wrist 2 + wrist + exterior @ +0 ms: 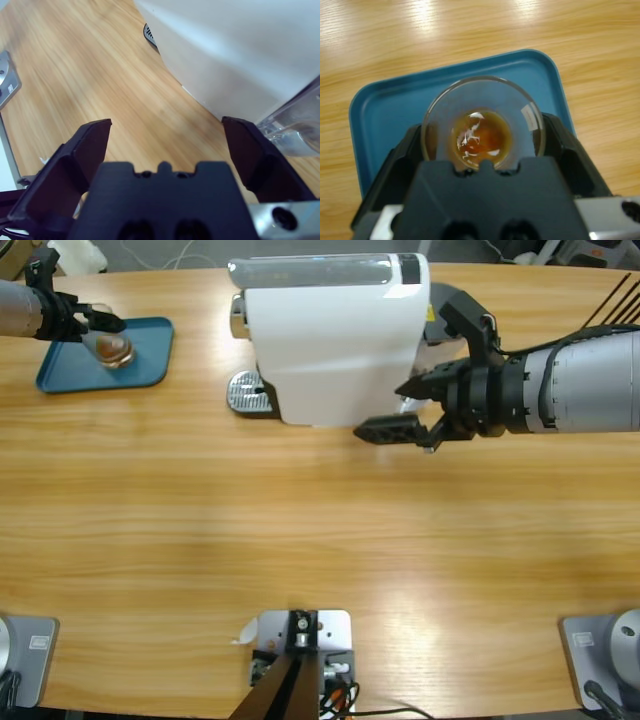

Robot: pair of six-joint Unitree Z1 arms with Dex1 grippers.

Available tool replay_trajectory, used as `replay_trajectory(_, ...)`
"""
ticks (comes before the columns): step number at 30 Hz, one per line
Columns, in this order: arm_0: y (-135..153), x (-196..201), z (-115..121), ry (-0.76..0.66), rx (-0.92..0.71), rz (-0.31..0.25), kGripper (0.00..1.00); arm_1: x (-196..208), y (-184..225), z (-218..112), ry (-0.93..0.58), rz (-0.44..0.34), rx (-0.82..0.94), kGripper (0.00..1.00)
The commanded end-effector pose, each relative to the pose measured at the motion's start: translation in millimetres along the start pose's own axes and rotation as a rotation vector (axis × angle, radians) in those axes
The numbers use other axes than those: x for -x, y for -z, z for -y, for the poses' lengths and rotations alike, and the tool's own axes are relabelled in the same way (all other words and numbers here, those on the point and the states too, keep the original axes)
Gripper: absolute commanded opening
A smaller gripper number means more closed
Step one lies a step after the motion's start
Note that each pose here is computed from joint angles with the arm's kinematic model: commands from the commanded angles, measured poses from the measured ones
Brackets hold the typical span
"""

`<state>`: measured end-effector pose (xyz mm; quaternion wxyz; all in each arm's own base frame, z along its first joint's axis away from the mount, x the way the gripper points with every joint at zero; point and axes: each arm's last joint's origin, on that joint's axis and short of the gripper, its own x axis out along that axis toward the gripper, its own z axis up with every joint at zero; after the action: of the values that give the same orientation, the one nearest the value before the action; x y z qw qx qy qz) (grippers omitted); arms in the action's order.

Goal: Pour coffee

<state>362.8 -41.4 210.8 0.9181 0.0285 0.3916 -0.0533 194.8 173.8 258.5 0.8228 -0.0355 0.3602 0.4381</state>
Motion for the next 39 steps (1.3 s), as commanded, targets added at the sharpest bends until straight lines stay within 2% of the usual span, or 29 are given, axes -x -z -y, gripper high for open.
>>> replay_trajectory(1, 16, -4, -1, -0.002, 0.059, -0.037, 0.991, -3, 3, 5, -0.005, -0.027, -0.02, 1.0)
replay_trajectory(4, 10, 18, -1, -0.001, 0.056, 0.017, 0.991, -1, 2, 4, -0.006, -0.019, -0.017, 1.0)
replay_trajectory(8, 2, 72, 4, 0.01, 0.047, 0.115, 0.991, 8, -4, 1, 0.009, 0.02, -0.003, 1.0)
replay_trajectory(10, 6, 102, 6, 0.007, 0.041, 0.133, 0.991, 12, -6, 0, 0.023, 0.036, 0.003, 1.0)
replay_trajectory(14, 24, 157, 33, 0.044, -0.043, 0.109, 0.991, 19, -7, -2, 0.032, 0.05, 0.007, 1.0)
replay_trajectory(18, 52, 185, 61, 0.132, -0.095, 0.027, 0.991, 29, -6, -5, 0.035, 0.062, 0.011, 1.0)
replay_trajectory(20, 71, 197, 69, 0.158, -0.092, -0.003, 0.991, 35, -1, -6, 0.056, 0.04, 0.003, 1.0)
replay_trajectory(23, 97, 212, 84, 0.267, -0.175, -0.014, 0.991, 47, 10, -10, 0.064, -0.003, -0.001, 1.0)
replay_trajectory(28, 135, 212, 96, 0.505, -0.268, -0.157, 0.991, 72, 33, -19, 0.062, -0.001, 0.005, 1.0)
replay_trajectory(29, 139, 212, 95, 0.528, -0.276, -0.168, 0.991, 76, 36, -20, 0.064, 0.011, 0.008, 1.0)
replay_trajectory(36, 133, 219, 92, 0.563, -0.305, -0.113, 0.991, 76, 51, -24, 0.096, -0.032, 0.066, 1.0)
replay_trajectory(39, 131, 218, 91, 0.557, -0.298, -0.107, 0.991, 84, 56, -24, 0.132, 0.002, 0.075, 1.0)
